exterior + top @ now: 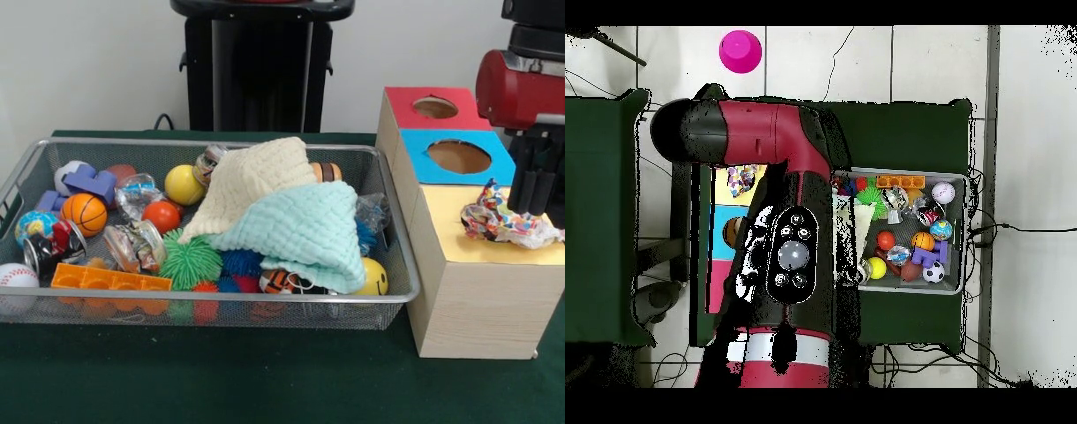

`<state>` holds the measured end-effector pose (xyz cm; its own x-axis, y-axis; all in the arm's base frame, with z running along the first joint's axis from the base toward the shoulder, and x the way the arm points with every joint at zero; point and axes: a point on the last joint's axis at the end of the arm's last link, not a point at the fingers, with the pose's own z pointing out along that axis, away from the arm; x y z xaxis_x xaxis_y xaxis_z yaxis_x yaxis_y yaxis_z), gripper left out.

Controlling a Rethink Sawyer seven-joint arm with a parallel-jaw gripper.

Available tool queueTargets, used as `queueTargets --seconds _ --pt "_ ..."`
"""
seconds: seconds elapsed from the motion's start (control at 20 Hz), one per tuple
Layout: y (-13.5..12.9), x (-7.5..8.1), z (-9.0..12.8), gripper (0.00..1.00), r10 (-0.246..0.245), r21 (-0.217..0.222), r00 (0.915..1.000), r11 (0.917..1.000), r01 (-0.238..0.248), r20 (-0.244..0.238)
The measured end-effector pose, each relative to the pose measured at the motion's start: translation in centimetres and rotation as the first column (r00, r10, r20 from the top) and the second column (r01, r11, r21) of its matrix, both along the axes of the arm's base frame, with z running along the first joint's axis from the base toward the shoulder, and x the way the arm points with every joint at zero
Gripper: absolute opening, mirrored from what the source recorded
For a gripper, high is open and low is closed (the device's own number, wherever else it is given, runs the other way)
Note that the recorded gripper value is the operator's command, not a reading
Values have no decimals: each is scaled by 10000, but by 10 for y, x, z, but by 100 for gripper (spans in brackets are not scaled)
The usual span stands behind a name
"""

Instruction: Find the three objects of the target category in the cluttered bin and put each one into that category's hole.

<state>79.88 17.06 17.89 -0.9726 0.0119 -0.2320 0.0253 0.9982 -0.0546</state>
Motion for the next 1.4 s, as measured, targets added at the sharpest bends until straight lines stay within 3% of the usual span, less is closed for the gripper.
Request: queueTargets --seconds 0.2,0.55,1.05,1.4 --pt "1 -2 -5 0 -50 82 9998 10000 52 -187" --pt "6 -14 -8 0 -125 246 9956 9996 148 -923" --pt "9 -34 -18 0 -139 286 9797 9994 200 -2001" --pt "9 -44 -28 0 -182 349 9733 9990 269 -2289"
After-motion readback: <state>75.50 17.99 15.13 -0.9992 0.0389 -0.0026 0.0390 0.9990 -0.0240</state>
